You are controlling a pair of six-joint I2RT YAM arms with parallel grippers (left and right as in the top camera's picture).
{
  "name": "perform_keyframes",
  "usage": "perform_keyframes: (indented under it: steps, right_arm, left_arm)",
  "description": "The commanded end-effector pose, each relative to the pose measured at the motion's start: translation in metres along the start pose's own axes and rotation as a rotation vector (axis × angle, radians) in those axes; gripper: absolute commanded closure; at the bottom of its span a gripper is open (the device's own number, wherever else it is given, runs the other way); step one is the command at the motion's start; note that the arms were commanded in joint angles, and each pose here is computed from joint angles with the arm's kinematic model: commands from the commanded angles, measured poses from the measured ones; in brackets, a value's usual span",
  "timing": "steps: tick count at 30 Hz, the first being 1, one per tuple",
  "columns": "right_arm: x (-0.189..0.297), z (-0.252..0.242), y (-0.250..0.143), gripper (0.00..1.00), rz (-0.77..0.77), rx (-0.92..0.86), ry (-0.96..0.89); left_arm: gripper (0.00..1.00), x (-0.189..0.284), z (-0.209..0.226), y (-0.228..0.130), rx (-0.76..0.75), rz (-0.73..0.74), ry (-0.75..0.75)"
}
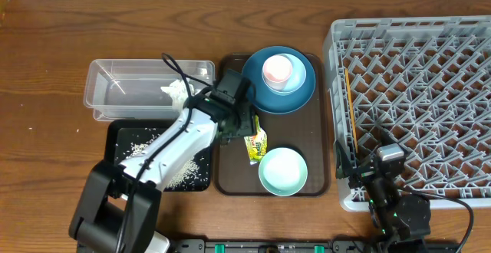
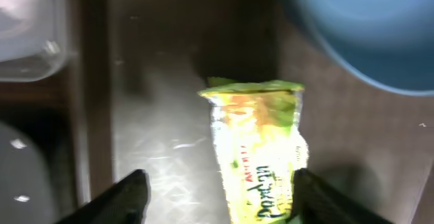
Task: Sort waste into correct bins and load items into the dishwasher rack
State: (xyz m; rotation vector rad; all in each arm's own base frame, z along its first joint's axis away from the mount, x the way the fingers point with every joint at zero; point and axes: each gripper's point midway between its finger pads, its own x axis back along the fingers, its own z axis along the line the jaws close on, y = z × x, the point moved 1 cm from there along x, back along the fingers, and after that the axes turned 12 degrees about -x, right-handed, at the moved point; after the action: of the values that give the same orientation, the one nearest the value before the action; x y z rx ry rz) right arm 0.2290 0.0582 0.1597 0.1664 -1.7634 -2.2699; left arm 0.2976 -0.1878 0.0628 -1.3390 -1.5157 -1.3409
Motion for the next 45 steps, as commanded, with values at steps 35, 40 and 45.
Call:
perform_keyframes:
  steps: [35, 40, 45]
  right_arm:
    - [0.0, -0.001, -0.002, 0.01, 0.002, 0.008, -0.004]
    - [0.0, -0.001, -0.002, 0.01, 0.002, 0.008, -0.005]
    - [0.0, -0.001, -0.002, 0.01, 0.002, 0.008, -0.005]
  left_arm:
    - [0.18, -0.051, -0.006, -0.018, 0.014, -0.041, 0.237]
    - [0.43, -0.051, -0.005, -0.02, 0.014, -0.034, 0.242]
    - [0.64, -0.05, -0.003, -0.022, 0.012, -0.026, 0.248]
